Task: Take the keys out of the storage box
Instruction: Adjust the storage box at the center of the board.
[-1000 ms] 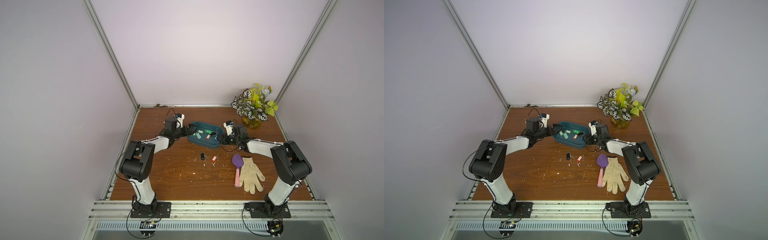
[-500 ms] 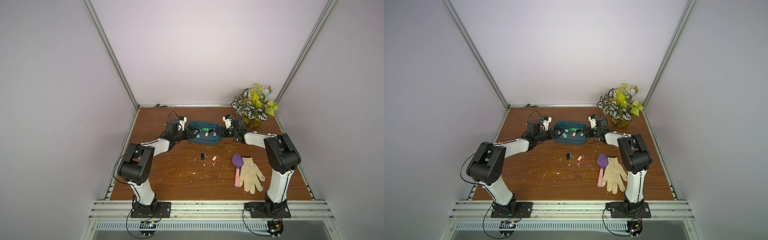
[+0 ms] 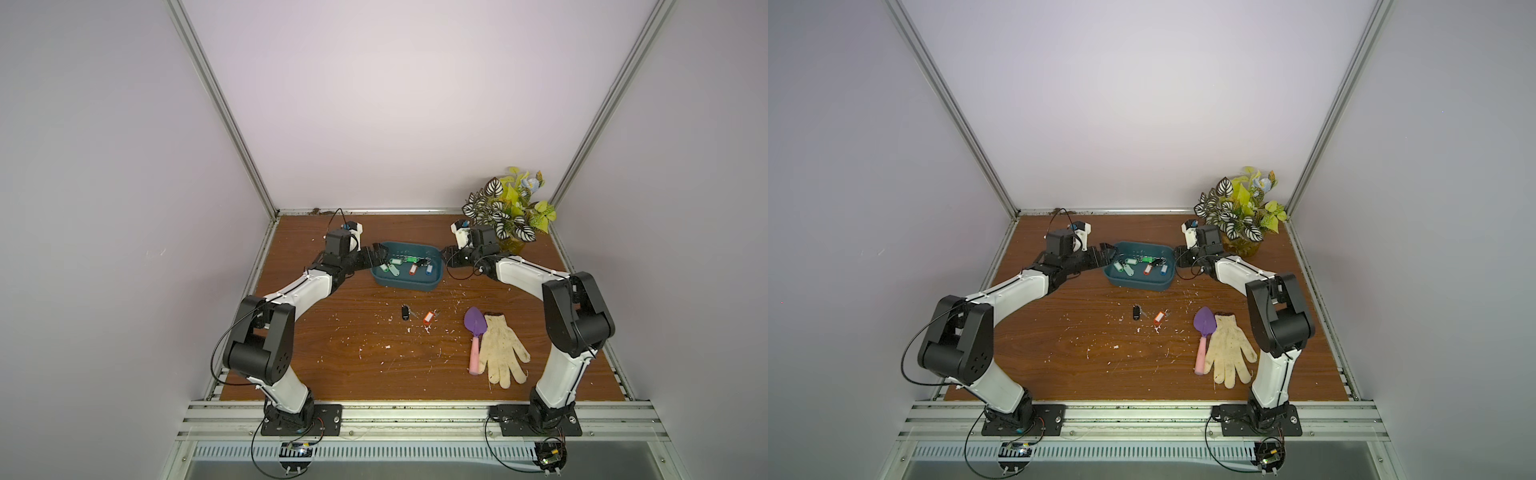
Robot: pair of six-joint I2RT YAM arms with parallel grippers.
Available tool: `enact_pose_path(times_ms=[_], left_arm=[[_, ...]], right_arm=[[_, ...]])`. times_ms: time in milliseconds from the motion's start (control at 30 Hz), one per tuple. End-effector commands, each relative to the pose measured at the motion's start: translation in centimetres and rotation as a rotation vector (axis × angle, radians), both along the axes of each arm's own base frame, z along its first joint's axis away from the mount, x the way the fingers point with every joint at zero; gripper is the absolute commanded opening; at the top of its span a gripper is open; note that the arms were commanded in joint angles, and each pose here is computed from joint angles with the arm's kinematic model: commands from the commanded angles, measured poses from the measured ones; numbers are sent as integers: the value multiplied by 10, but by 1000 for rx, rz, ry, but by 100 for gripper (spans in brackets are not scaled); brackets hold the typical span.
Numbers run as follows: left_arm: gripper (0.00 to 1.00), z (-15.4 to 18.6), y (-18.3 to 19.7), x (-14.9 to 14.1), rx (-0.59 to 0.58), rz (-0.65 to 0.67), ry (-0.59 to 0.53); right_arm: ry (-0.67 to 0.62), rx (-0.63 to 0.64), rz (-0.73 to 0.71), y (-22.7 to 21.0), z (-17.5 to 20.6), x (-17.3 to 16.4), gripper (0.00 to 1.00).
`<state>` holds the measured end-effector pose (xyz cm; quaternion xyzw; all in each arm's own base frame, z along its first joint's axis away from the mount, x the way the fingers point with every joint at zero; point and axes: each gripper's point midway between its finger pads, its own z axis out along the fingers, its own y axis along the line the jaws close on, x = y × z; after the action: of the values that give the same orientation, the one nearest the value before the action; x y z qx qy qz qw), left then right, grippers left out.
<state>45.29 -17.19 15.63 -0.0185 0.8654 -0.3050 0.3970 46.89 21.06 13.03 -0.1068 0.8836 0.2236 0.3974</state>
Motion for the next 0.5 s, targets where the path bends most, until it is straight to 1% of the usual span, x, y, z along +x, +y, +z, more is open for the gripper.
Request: enact_pose_path(times_ms=[0, 100, 200, 367, 467], left_arm=[[99, -42, 14, 9, 88, 41, 101], [99, -50, -2, 12, 15, -7, 102], [99, -45, -14, 8, -22, -50, 84], [99, -46, -31, -10, -61, -106, 84], [99, -52, -42, -22, -80, -130, 104]], right_arm=[[-83, 3, 69, 28, 36, -14, 55], [-83, 10, 135, 55, 36, -21, 56], [-63, 28, 157, 66, 28, -18, 55], [-43, 48, 184, 79, 19, -11, 55], [-27, 51, 191, 82, 12, -8, 54]])
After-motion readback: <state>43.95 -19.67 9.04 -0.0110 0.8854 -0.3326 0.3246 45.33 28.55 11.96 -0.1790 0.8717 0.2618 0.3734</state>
